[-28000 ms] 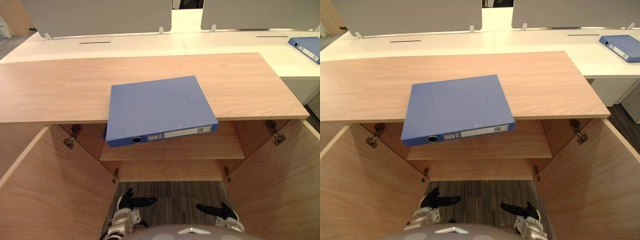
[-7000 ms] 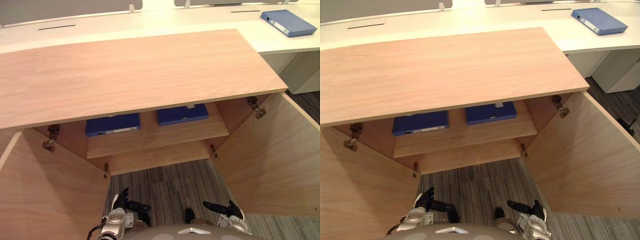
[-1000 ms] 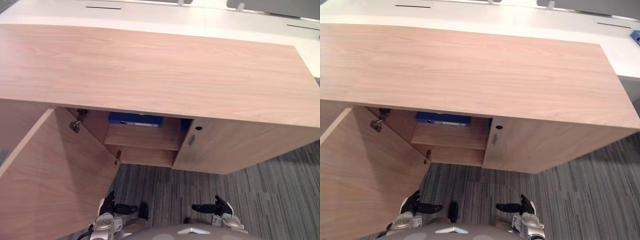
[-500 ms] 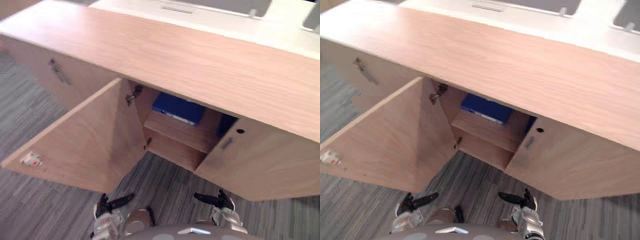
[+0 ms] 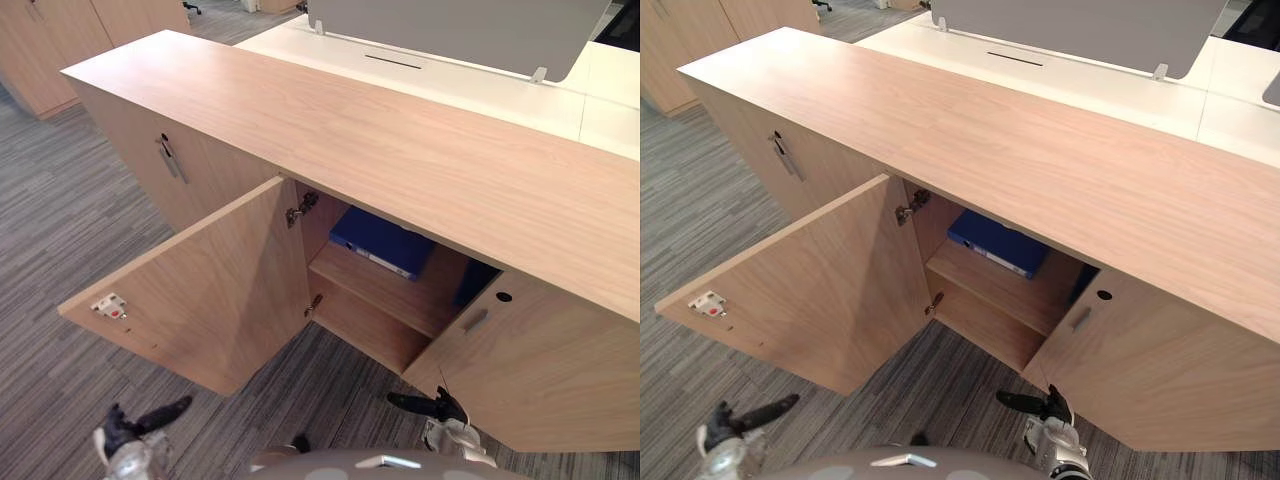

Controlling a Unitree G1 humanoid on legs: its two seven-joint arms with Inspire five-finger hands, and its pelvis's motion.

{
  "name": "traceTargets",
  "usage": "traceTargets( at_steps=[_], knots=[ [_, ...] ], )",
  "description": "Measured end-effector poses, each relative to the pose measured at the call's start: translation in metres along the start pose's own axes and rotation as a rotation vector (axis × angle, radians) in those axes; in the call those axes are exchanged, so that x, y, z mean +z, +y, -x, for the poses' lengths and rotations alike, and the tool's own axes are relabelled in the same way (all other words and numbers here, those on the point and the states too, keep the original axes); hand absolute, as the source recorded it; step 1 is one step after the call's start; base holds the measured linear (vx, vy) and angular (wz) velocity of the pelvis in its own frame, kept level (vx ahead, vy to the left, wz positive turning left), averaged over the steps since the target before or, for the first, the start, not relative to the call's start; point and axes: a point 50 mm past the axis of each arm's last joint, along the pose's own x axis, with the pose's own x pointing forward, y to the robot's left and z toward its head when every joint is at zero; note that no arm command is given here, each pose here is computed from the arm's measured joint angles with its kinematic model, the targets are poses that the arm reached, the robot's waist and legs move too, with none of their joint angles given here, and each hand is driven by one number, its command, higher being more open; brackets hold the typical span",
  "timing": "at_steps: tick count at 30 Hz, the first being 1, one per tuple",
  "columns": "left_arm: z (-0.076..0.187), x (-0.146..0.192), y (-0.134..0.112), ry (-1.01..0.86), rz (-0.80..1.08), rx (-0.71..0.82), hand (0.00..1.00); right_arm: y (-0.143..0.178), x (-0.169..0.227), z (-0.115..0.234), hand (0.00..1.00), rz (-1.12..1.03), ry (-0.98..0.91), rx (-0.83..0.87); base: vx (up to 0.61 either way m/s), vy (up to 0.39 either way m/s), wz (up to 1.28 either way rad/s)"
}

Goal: Walk over to the cabinet, pick up the folder, carry it to the office cabinet, place the folder inside the office cabinet, then close the office cabinet door

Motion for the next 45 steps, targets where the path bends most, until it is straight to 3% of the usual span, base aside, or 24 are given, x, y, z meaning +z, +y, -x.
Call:
traceTargets(
  at_steps=[6, 21, 25, 41, 45],
  knots=[
    [-0.004, 0.074, 0.013, -0.283, 0.053, 0.009, 1.00, -0.012, 0.001, -0.001, 1.00, 0.026, -0.002, -0.025, -0.06, -0.028, -0.03],
    [0.019, 0.118, -0.005, -0.517, 0.030, -0.102, 1.00, -0.019, -0.016, 0.002, 1.00, 0.052, 0.051, -0.017, -0.09, -0.049, -0.01],
    [0.033, 0.106, -0.037, -0.524, 0.055, -0.198, 1.00, -0.023, -0.015, 0.002, 1.00, 0.029, 0.052, -0.034, 0.04, -0.039, 0.02],
    [0.036, 0.072, -0.044, -0.420, 0.002, -0.267, 1.00, -0.016, -0.022, 0.003, 1.00, 0.090, 0.077, -0.005, -0.05, 0.015, -0.03],
    [0.050, 0.051, -0.051, -0.373, 0.032, -0.324, 1.00, -0.023, -0.029, 0.005, 1.00, 0.093, 0.103, -0.010, -0.08, 0.012, 0.05]
  ],
)
